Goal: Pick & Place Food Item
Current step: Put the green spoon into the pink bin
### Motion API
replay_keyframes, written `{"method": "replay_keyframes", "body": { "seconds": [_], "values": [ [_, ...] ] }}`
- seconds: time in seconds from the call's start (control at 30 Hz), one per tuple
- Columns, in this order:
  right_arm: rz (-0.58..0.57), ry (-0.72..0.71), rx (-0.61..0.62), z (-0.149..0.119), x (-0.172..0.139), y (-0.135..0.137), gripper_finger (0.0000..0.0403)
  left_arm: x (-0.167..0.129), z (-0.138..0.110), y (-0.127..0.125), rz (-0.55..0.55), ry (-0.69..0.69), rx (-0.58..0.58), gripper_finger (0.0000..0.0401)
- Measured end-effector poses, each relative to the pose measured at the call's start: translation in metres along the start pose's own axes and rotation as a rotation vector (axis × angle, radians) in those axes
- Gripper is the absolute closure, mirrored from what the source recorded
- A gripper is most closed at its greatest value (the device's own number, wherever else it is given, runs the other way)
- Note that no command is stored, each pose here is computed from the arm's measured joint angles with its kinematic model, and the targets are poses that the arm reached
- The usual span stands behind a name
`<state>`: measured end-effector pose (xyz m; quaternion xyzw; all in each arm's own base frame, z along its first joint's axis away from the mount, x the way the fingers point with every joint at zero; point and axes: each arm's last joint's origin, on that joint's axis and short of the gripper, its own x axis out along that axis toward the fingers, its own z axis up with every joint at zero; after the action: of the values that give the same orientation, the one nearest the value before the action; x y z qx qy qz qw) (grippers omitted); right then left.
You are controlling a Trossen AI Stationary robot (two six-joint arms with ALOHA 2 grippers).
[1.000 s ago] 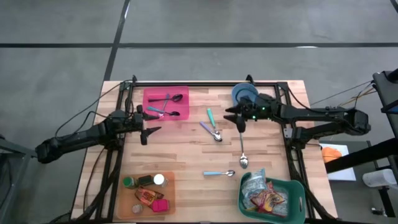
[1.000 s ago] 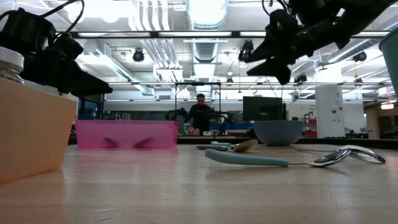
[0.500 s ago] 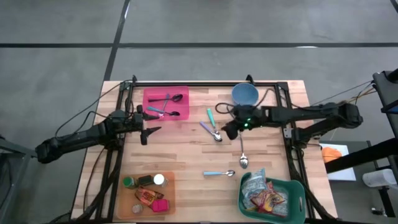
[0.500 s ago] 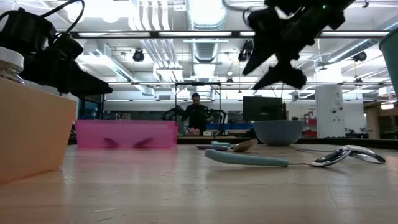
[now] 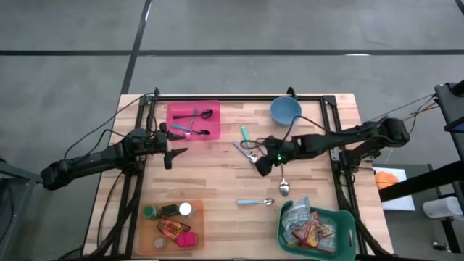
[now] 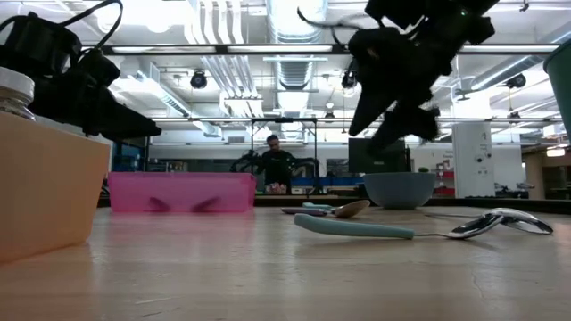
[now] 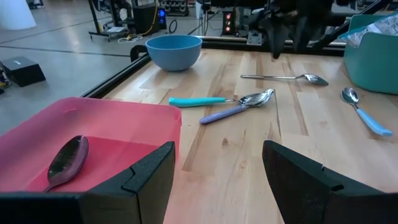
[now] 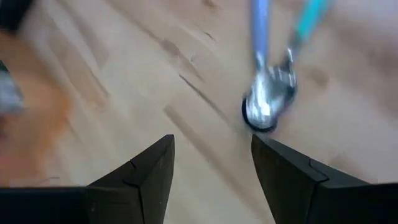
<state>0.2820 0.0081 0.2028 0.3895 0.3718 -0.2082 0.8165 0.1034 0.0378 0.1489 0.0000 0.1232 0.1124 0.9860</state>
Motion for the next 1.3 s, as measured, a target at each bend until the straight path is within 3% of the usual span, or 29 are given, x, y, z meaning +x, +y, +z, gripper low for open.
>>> {"method": "replay_keyframes", "body": {
  "seconds": [0.13,0.2,0.47,0.7,0.83,1.3],
  "values": [
    [-0.058,-0.024,-0.541,-0.001,0.003,0.014,0.0193,0.0,0.0,0.0,0.0,0.0,0.002,0.0158],
    [-0.133,-0.013,-0.715,-0.007,0.006,0.019,0.0193,0.0,0.0,0.0,0.0,0.0,0.002,0.0158],
    [-0.371,0.073,-0.947,-0.031,0.038,0.037,0.0193,0.0,0.0,0.0,0.0,0.0,0.002,0.0158],
    [-0.471,0.193,-1.028,-0.037,0.064,0.051,0.0193,0.0,0.0,0.0,0.0,0.0,0.002,0.0158],
    [-0.484,0.205,-1.005,-0.038,0.069,0.057,0.0193,0.0,0.0,0.0,0.0,0.0,0.002,0.0158],
    [-0.538,0.239,-1.019,-0.04,0.088,0.041,0.0193,0.0,-0.001,0.0,0.003,0.007,0.0,0.0158]
  ]
}}
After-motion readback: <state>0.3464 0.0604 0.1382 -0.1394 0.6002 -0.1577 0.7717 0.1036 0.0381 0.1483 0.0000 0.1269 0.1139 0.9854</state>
